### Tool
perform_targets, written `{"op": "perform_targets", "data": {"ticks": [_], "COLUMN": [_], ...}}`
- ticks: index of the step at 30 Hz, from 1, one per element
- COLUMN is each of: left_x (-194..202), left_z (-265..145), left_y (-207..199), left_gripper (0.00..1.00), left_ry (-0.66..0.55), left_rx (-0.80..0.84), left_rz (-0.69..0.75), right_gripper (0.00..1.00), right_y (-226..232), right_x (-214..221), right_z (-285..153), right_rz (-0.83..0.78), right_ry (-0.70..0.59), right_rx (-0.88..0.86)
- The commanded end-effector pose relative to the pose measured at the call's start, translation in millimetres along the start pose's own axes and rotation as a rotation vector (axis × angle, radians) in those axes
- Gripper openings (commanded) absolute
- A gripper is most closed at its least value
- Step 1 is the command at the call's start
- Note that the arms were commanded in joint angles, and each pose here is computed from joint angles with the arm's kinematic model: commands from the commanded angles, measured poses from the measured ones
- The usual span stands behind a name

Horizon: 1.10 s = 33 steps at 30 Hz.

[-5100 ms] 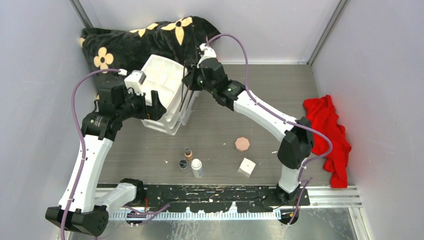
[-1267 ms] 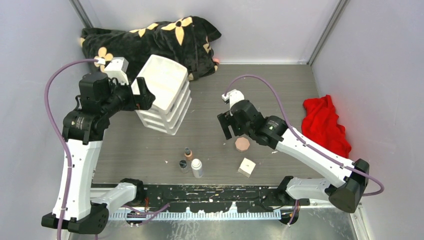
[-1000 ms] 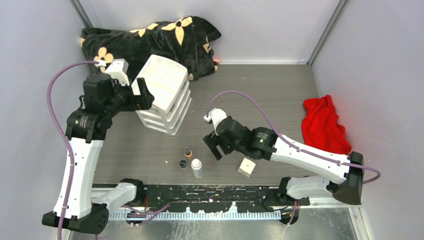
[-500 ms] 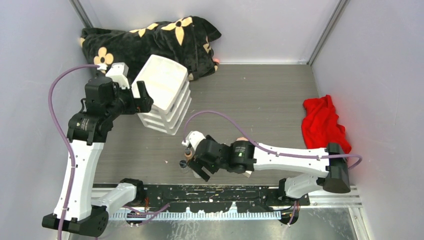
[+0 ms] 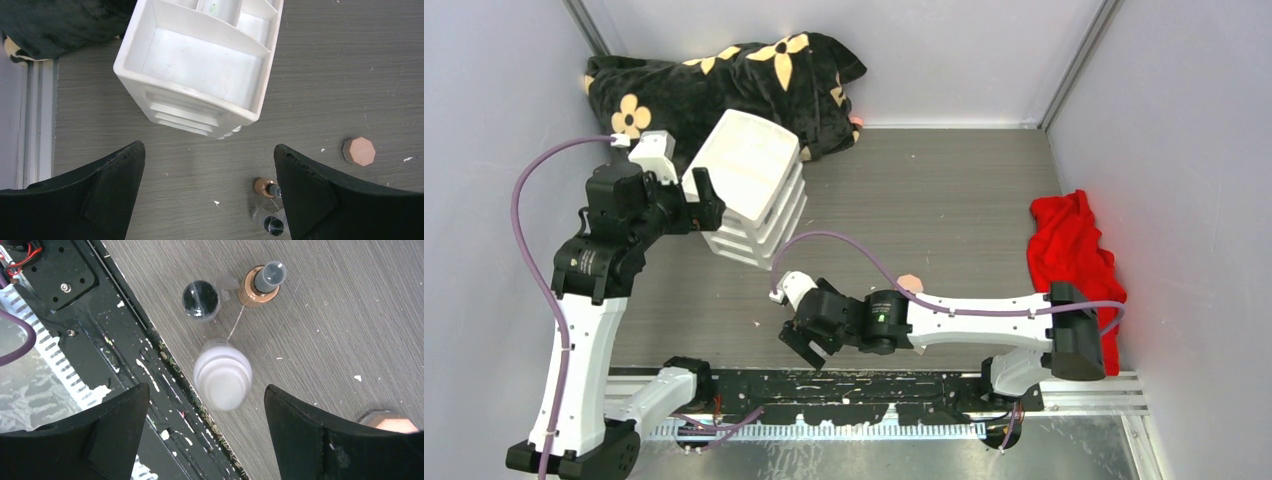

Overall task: Organize the makeup
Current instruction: Pick up the makeup from the center of the board.

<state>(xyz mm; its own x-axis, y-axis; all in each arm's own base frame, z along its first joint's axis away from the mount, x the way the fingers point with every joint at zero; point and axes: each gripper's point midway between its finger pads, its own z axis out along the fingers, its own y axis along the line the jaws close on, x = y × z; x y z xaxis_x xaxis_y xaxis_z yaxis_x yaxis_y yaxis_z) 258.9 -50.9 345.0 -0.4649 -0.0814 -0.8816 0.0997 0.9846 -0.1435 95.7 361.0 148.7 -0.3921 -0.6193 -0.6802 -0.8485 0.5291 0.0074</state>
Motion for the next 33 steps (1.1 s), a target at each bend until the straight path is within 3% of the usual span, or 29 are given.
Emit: {"op": "perform_targets", "data": {"ticks": [1,15,22,25,29,33], "left_x": [-1.7,5.4,8.6,8.8,10.3,9.9], "left_z": [-2.8,-0.8,1.2,2.0,3.6,2.5], "left_y": [5.2,10.4,14.0,13.8,14.5,15.7], "left_gripper": [1.00,1.00,1.00,1.00,1.00,1.00], "left_ry": [-0.022,-0.008,0.000,-0.002,0.003,-0.001], "left_rx": [-0.021,-0.035,-0.048,-0.047,-0.049,-0.053], "left_rz": [0.018,0.045,0.058,0.058,0.059,0.062], "right_gripper": [0.89,0.87,0.77,0.68,0.41,0.32], "right_y": [0.2,-28.4,-27.6,-24.1,-16.2,-31.9], "right_x": [-18.2,-9.8,-3.1,-1.0,0.6,3.5], "right_z": [12.1,36.5,48.0,52.2,54.9,52.0], "right_rz": [0.009,0.129,0.144,0.137,0.128,0.124], "right_ry": [-0.066,-0.067,-0.044,-0.030,-0.002,0.014], "right_rx": [0.022,0.092,0.054,0.036,-0.003,0.085]}}
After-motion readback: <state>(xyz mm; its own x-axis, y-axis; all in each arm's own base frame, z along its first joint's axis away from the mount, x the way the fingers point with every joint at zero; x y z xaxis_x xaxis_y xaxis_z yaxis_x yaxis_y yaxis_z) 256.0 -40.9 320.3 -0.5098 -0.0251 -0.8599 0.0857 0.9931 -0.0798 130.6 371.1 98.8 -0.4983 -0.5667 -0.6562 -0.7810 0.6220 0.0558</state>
